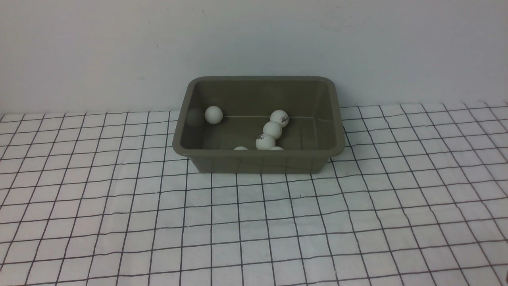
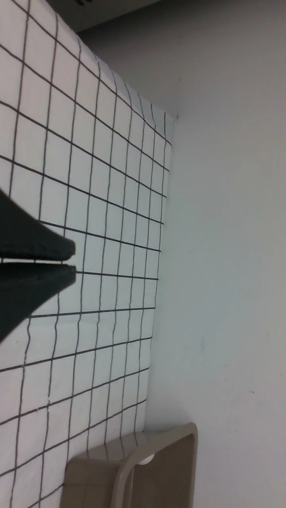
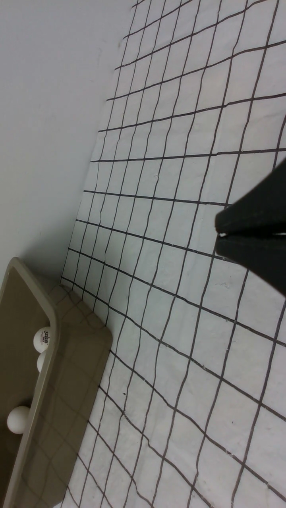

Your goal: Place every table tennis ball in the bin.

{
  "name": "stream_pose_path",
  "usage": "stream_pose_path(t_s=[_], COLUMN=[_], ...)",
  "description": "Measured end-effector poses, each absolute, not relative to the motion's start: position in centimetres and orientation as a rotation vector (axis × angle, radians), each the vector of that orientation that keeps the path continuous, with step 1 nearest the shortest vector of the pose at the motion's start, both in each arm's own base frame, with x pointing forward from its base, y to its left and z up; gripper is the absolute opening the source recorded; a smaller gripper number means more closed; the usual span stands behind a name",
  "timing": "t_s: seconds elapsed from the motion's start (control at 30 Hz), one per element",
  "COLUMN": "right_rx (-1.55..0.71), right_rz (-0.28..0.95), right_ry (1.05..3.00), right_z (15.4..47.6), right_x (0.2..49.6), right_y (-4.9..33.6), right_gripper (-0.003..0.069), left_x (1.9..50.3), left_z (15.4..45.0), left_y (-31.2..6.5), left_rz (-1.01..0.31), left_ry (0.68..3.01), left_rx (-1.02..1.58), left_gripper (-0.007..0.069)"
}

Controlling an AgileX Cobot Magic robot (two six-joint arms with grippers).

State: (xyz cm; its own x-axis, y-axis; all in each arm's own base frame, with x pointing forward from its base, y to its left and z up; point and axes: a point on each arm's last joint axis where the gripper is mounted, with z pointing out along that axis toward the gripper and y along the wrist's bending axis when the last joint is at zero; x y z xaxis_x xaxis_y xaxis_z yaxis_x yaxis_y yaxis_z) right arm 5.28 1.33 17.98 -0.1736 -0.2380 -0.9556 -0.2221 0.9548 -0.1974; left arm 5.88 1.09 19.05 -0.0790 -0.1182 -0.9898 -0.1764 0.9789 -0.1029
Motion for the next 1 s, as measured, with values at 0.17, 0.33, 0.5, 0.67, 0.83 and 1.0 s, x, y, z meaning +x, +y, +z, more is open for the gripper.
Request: stream_pose_path(t_s=[0.17, 0.33, 0.5, 0.67, 0.83, 1.0], right_rx=[-0.345, -0.345, -0.345, -0.345, -0.345, -0.345], right_rz=[-0.015, -0.015, -0.015, -0.015, -0.015, -0.015], right_ry=[1.758, 1.758, 1.758, 1.758, 1.758, 1.758], right_z=[18.0, 18.0, 18.0, 18.0, 18.0, 18.0], right_x=[5.3, 5.3, 5.3, 5.3, 5.3, 5.3], right_y=[1.3, 1.3, 1.3, 1.3, 1.3, 1.3], right_gripper=[-0.0018, -0.0018, -0.0018, -0.0018, -0.0018, -0.0018], left_x=[5.5, 5.2, 5.1, 5.1, 5.1, 5.1], left_z=[18.4, 17.6, 17.0, 17.0, 17.0, 17.0], left_y=[1.2, 1.4, 1.5, 1.5, 1.5, 1.5], left_rz=[0.071, 0.09, 0.102, 0.102, 0.102, 0.102], left_ry=[1.704, 1.792, 1.856, 1.856, 1.856, 1.856], left_rx=[-0.243, -0.27, -0.292, -0.292, -0.292, -0.292], left_gripper=[-0.0004, -0.0004, -0.0004, -0.0004, -0.0004, -0.0004])
